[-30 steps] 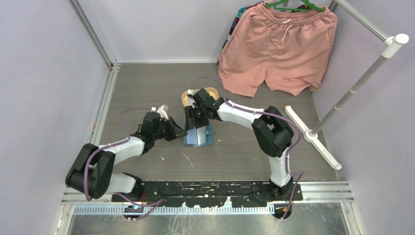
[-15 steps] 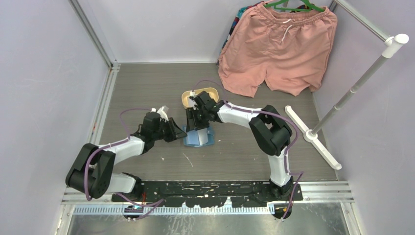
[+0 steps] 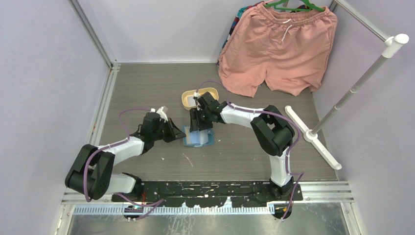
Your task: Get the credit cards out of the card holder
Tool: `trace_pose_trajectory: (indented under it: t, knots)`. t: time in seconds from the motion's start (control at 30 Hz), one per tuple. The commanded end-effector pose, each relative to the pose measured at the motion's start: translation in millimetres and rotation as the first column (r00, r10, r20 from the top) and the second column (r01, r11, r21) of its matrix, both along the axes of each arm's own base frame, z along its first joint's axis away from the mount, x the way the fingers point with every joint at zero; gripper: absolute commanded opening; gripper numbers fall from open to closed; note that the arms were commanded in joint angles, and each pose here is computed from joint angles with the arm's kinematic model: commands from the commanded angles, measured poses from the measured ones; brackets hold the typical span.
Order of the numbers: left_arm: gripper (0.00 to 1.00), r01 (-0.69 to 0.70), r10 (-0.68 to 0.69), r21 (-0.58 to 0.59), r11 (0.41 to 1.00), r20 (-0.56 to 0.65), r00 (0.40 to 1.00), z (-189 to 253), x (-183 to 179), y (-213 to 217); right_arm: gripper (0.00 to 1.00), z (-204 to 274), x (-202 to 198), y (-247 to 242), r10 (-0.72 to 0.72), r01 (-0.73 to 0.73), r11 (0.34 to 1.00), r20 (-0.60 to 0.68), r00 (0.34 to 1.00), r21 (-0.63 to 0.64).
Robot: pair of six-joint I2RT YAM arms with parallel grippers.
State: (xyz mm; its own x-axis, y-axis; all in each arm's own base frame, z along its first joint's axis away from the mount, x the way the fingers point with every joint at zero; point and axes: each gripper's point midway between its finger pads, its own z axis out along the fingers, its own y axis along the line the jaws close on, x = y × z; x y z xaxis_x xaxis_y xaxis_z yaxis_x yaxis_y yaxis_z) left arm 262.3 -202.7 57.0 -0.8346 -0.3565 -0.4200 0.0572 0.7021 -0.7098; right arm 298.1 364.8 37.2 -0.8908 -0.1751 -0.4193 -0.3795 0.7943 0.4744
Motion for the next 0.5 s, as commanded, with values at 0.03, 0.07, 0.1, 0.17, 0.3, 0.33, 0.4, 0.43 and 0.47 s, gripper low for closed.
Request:
trace_pose_trajectory:
  t: [0.03, 0.07, 0.1, 0.17, 0.3, 0.33, 0.4, 0.43, 0.47]
  knots:
    - [0.0, 0.012, -0.005, -0.054, 0.998, 0.121, 0.993, 34.5, 16.0, -7.9, 0.58, -10.0, -4.6, -37.9, 0.016, -0.008, 0.983, 0.041, 0.999, -0.183]
    - [0.0, 0.011, -0.004, -0.052, 0.999, 0.119, 0.993, 33.6, 15.8, -7.5, 0.58, -9.5, -4.9, -44.2, 0.021, -0.01, 0.977, 0.05, 0.999, -0.213]
    - [0.0, 0.009, -0.003, -0.051, 0.999, 0.118, 0.993, 32.9, 15.6, -7.1, 0.58, -9.2, -3.8, -49.7, 0.026, -0.01, 0.971, 0.063, 0.998, -0.24]
    - [0.0, 0.008, -0.003, -0.049, 0.999, 0.115, 0.993, 31.6, 15.3, -7.1, 0.58, -9.4, -1.5, -63.2, 0.036, -0.008, 0.952, 0.088, 0.995, -0.307]
    - [0.0, 0.004, 0.0, -0.041, 0.999, 0.107, 0.994, 25.1, 14.4, -5.5, 0.59, -9.9, 7.3, -97.0, 0.047, 0.029, 0.887, 0.152, 0.987, -0.461]
    - [0.0, 0.004, 0.0, -0.038, 0.999, 0.105, 0.994, 23.1, 14.1, -5.3, 0.59, -9.2, 8.5, -104.3, 0.049, 0.038, 0.871, 0.162, 0.986, -0.49]
    - [0.0, 0.002, 0.0, -0.026, 1.0, 0.097, 0.995, 17.8, 13.2, -3.9, 0.59, -6.8, 11.3, -118.3, 0.049, 0.061, 0.838, 0.186, 0.981, -0.542]
    - [0.0, 0.0, 0.002, -0.021, 1.0, 0.095, 0.995, 16.2, 13.3, -3.2, 0.59, -5.2, 12.1, -123.8, 0.051, 0.071, 0.823, 0.198, 0.979, -0.563]
    - [0.0, -0.001, 0.003, -0.017, 1.0, 0.092, 0.996, 14.4, 13.1, -2.7, 0.59, -2.8, 14.3, -130.4, 0.05, 0.086, 0.807, 0.212, 0.976, -0.585]
